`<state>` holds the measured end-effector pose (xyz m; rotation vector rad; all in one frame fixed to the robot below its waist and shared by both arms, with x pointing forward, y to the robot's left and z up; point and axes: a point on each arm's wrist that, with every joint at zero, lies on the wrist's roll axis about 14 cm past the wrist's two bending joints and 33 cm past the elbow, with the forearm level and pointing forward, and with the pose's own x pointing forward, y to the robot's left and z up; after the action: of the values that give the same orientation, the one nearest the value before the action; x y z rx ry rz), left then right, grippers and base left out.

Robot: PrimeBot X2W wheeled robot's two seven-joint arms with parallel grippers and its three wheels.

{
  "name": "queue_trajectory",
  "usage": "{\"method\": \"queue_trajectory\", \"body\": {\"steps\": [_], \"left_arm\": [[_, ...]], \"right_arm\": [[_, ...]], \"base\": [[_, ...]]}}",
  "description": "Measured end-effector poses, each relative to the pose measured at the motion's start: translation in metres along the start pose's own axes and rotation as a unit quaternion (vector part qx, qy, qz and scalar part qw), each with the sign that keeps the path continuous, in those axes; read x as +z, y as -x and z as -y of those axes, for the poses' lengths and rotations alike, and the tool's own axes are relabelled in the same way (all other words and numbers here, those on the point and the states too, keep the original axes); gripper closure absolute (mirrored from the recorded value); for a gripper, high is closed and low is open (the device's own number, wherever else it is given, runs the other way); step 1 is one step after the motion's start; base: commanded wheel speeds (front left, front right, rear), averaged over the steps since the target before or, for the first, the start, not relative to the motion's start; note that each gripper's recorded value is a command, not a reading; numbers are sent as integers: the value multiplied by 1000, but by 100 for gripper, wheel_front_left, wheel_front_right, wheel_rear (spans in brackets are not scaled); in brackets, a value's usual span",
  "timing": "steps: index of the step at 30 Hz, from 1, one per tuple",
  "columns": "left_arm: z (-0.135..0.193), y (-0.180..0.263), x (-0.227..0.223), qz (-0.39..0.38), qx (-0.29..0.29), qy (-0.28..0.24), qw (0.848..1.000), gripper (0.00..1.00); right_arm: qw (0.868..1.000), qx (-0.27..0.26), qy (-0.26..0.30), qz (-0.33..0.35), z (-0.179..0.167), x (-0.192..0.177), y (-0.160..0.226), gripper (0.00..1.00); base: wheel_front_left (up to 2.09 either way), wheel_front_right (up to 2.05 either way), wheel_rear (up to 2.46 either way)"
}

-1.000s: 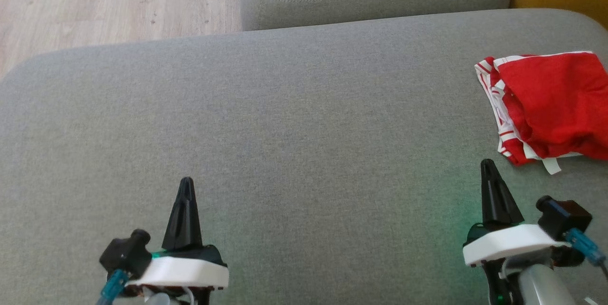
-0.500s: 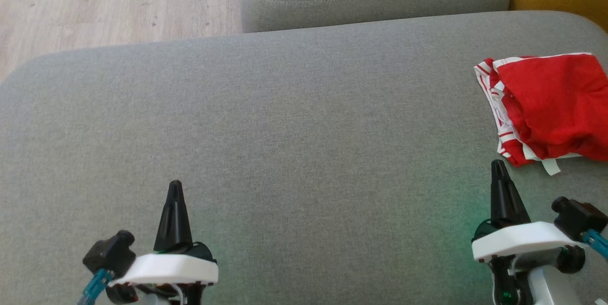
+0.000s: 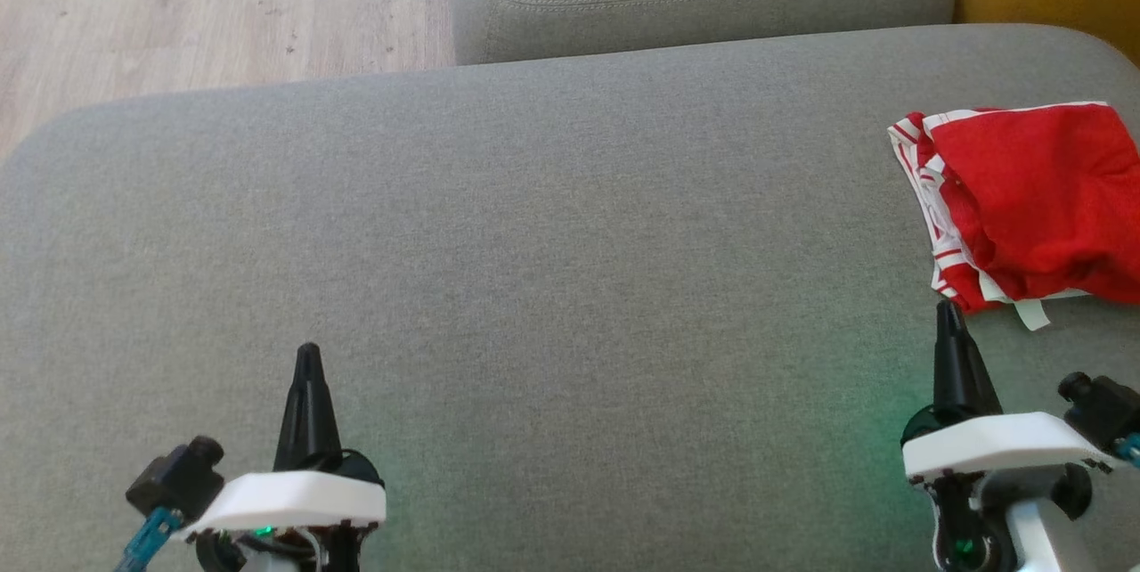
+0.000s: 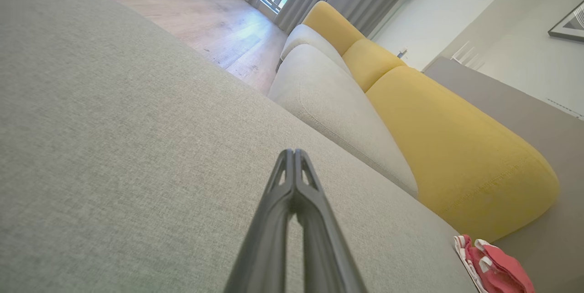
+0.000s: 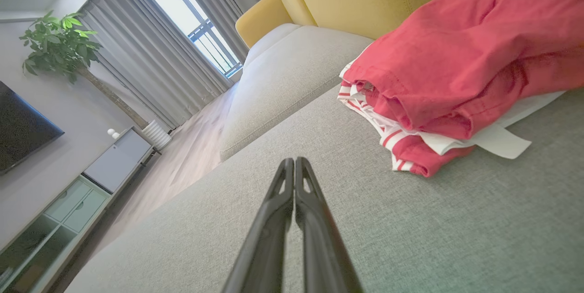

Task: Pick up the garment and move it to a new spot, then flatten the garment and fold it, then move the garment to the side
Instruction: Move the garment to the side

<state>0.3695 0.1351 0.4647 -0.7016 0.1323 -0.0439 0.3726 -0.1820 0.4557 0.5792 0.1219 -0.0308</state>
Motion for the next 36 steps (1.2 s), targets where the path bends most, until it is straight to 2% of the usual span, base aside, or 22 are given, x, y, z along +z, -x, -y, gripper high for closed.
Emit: {"method": "queue_trajectory", "body": {"steps": [19, 36], "left_arm": [[-9, -1, 5, -4, 17, 87, 996, 100], [-17, 0, 12, -2, 25, 174, 984, 100]], "right_arm": [[995, -14, -98, 0, 6, 4, 0, 100], [980, -21, -196, 5, 10, 10, 1, 100]], "base": [[0, 0, 0], [0, 0, 0]]}}
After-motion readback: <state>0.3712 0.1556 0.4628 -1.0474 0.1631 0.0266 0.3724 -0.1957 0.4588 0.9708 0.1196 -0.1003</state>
